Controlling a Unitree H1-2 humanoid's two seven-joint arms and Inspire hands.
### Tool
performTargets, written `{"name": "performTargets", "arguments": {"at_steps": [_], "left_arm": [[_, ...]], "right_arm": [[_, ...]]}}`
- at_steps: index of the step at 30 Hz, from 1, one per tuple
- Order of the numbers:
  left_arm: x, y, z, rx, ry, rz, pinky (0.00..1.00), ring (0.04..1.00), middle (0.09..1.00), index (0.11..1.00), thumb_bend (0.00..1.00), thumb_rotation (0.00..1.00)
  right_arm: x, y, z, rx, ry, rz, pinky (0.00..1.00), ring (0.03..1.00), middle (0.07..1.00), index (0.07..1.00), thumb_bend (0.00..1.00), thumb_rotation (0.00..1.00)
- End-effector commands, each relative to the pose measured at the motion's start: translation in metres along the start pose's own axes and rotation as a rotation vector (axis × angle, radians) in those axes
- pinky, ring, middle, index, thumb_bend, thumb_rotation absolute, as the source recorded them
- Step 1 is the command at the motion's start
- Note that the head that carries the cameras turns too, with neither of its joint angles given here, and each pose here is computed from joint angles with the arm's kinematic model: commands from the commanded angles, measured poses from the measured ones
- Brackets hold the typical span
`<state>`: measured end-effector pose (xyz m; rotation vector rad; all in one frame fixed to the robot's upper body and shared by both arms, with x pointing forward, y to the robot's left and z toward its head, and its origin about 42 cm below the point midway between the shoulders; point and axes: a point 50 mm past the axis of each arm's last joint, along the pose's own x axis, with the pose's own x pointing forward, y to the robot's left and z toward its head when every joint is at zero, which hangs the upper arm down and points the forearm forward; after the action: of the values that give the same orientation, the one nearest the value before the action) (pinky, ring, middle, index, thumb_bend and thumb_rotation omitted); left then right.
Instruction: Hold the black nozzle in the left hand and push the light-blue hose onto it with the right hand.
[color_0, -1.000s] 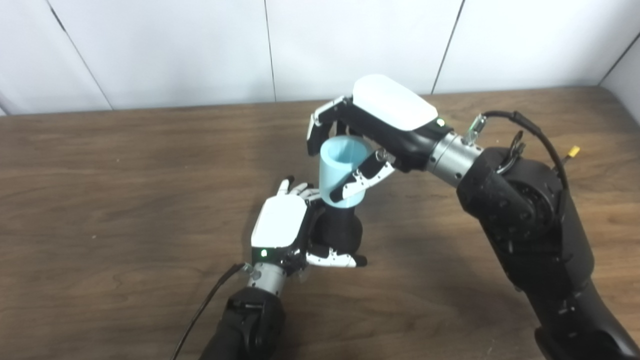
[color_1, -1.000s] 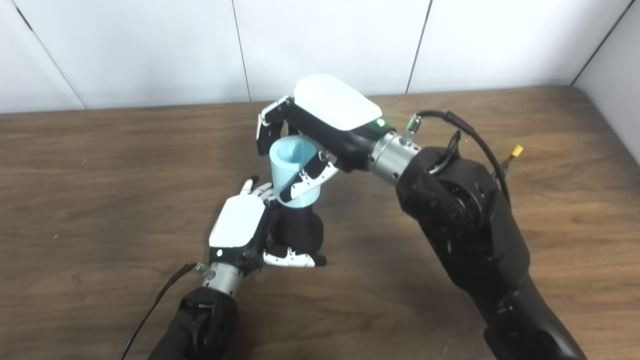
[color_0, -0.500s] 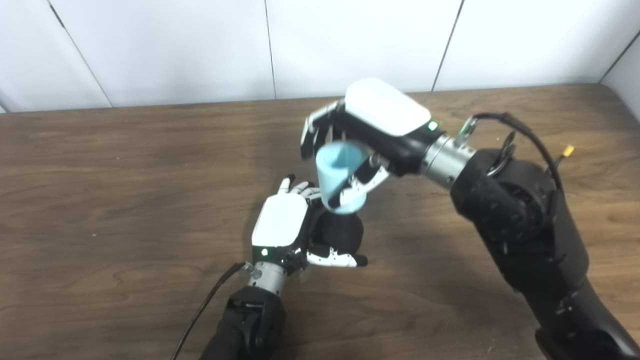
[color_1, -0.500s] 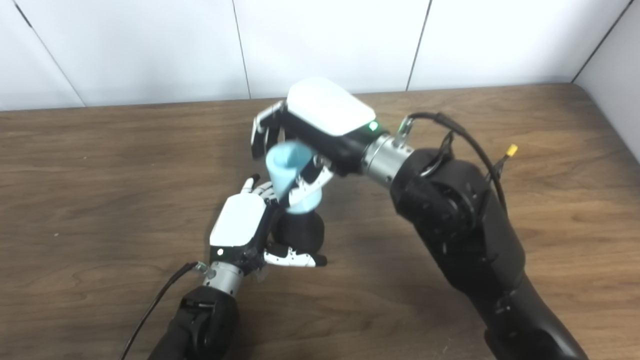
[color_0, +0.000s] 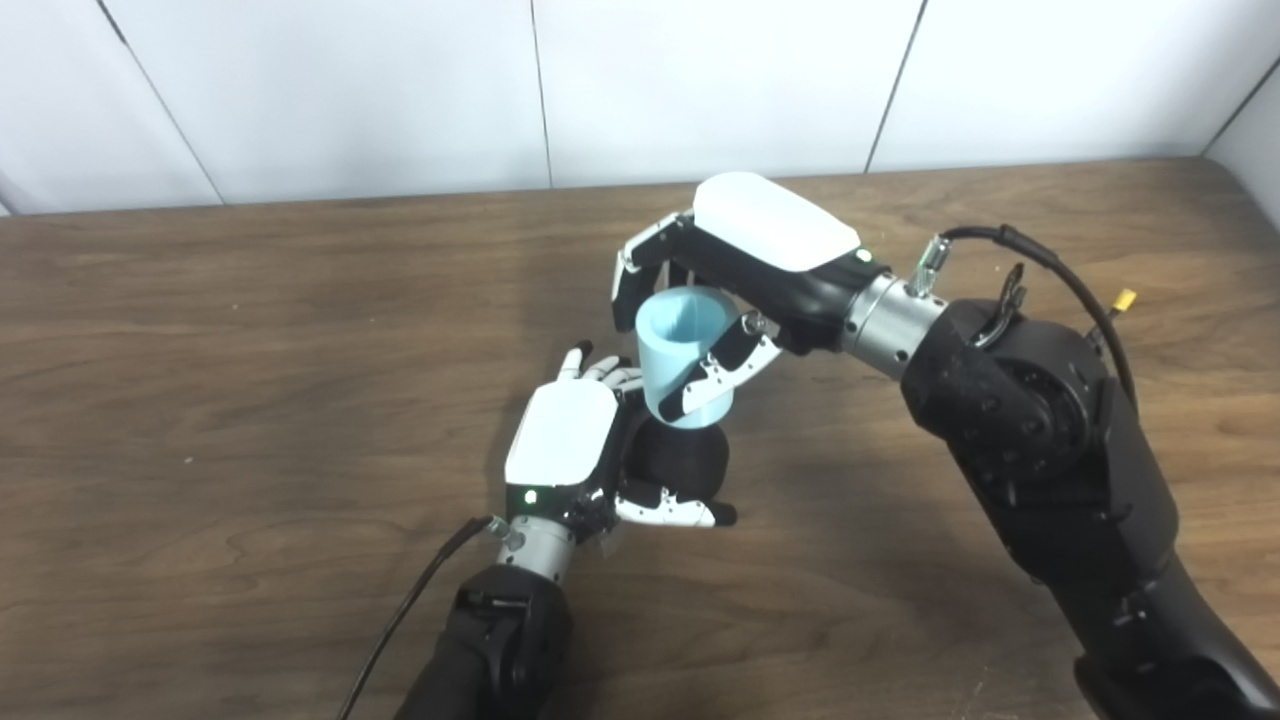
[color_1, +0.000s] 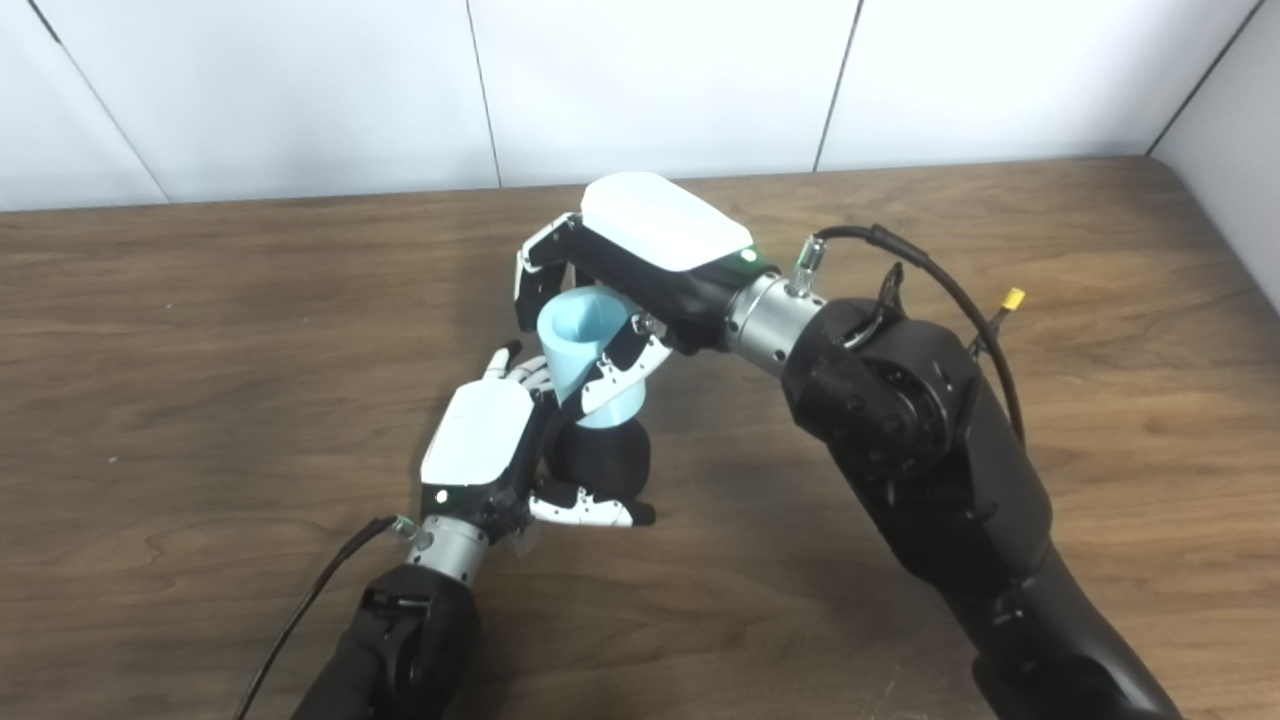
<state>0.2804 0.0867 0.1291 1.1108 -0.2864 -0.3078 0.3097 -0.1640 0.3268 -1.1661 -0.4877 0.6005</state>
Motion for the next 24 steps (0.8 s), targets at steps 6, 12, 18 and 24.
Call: {"name": "performTargets", "arguments": {"at_steps": [6, 12, 18, 24], "left_arm": [[0.000, 0.002, 0.007, -0.003, -0.014, -0.003, 1.00, 0.870, 0.761, 0.484, 0.52, 0.05], [0.000, 0.001, 0.007, 0.002, -0.020, -0.001, 1.00, 0.865, 0.759, 0.484, 0.52, 0.05], [0.001, 0.001, 0.007, 0.007, -0.013, -0.015, 1.00, 0.869, 0.756, 0.483, 0.52, 0.05], [0.001, 0.001, 0.006, 0.003, -0.018, -0.007, 1.00, 0.862, 0.754, 0.484, 0.52, 0.05]], "right_arm": [[-0.004, -0.001, -0.002, -0.008, 0.005, -0.002, 0.28, 0.405, 0.526, 0.520, 0.49, 0.00], [-0.003, -0.004, -0.001, -0.052, -0.031, -0.010, 0.47, 0.550, 0.618, 0.625, 0.81, 0.18], [-0.004, -0.012, 0.003, -0.105, -0.025, 0.009, 0.66, 0.761, 0.795, 0.792, 0.97, 0.38], [-0.008, -0.018, 0.004, -0.106, 0.002, 0.015, 0.75, 0.889, 0.913, 0.915, 0.94, 0.51]]}}
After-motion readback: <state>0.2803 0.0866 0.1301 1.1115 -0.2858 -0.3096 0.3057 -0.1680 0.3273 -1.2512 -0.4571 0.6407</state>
